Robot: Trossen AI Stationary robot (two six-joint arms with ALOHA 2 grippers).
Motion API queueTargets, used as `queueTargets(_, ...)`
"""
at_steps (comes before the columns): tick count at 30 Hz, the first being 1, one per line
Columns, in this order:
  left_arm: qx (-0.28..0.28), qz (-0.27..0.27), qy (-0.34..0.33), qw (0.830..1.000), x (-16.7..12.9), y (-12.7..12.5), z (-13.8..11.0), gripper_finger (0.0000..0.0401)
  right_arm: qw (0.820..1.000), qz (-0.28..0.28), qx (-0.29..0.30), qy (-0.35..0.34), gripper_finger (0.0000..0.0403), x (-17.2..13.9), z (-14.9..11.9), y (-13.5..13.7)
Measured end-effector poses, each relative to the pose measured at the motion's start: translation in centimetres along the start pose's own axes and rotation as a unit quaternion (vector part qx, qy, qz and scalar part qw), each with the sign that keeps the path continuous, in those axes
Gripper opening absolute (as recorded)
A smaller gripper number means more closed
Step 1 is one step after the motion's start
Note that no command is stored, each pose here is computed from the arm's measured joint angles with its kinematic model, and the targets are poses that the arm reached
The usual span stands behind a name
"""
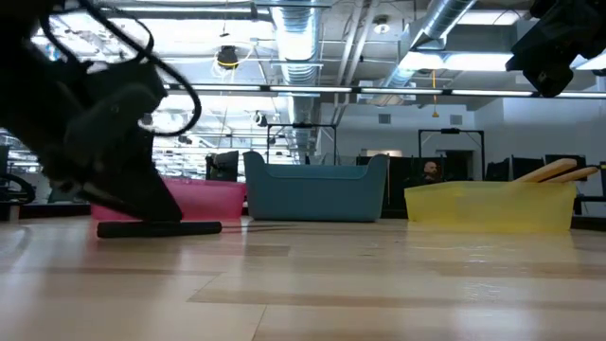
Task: Pick & Place Kitchen Items
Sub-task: Put the knife into the blue bin
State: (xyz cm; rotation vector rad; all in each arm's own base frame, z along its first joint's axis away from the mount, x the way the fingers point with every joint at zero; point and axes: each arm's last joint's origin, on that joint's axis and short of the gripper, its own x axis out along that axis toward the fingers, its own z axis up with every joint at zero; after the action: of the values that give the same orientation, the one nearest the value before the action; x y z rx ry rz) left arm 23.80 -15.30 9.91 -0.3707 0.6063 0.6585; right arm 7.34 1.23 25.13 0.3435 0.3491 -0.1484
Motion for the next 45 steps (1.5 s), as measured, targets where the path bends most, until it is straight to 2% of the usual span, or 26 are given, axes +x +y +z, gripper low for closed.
queueTargets(6, 0.020, 0.017, -0.008, 1.000, 1.1, 0.1, -1.3, 0.0149, 1.000, 0.000, 0.000, 0.000, 0.0126, 0.0, 0.0, 0.0)
queueTargets(14, 0.025, 0.019, -0.002, 1.000, 1.2, 0.1, -1.5, 0.0146, 1.000, -0.001, 0.000, 0.001, 0.0126, 0.0, 0.0, 0.0)
queueTargets(17, 0.029, 0.024, 0.003, 0.999, 1.2, 0.3, -1.5, 0.0125, 1.000, -0.001, 0.000, 0.001, 0.0126, 0.0, 0.0, 0.0)
queueTargets(24, 0.034, 0.029, 0.007, 0.999, 1.2, 0.4, -1.6, 0.0033, 1.000, 0.000, 0.000, 0.001, 0.0126, 0.0, 0.0, 0.0)
queueTargets(30, 0.033, 0.029, 0.007, 0.999, 1.2, 0.4, -1.6, 0.0033, 1.000, 0.000, 0.000, 0.001, 0.0126, 0.0, 0.0, 0.0)
queueTargets(37, 0.010, -0.011, 0.020, 1.000, -0.7, 0.2, 0.8, 0.0033, 1.000, 0.000, 0.000, 0.001, 0.0126, 0.0, 0.0, 0.0)
queueTargets(45, -0.032, -0.115, -0.028, 0.992, -6.0, 0.4, 7.1, 0.0034, 1.000, -0.001, 0.000, 0.001, 0.0126, 0.0, 0.0, 0.0)
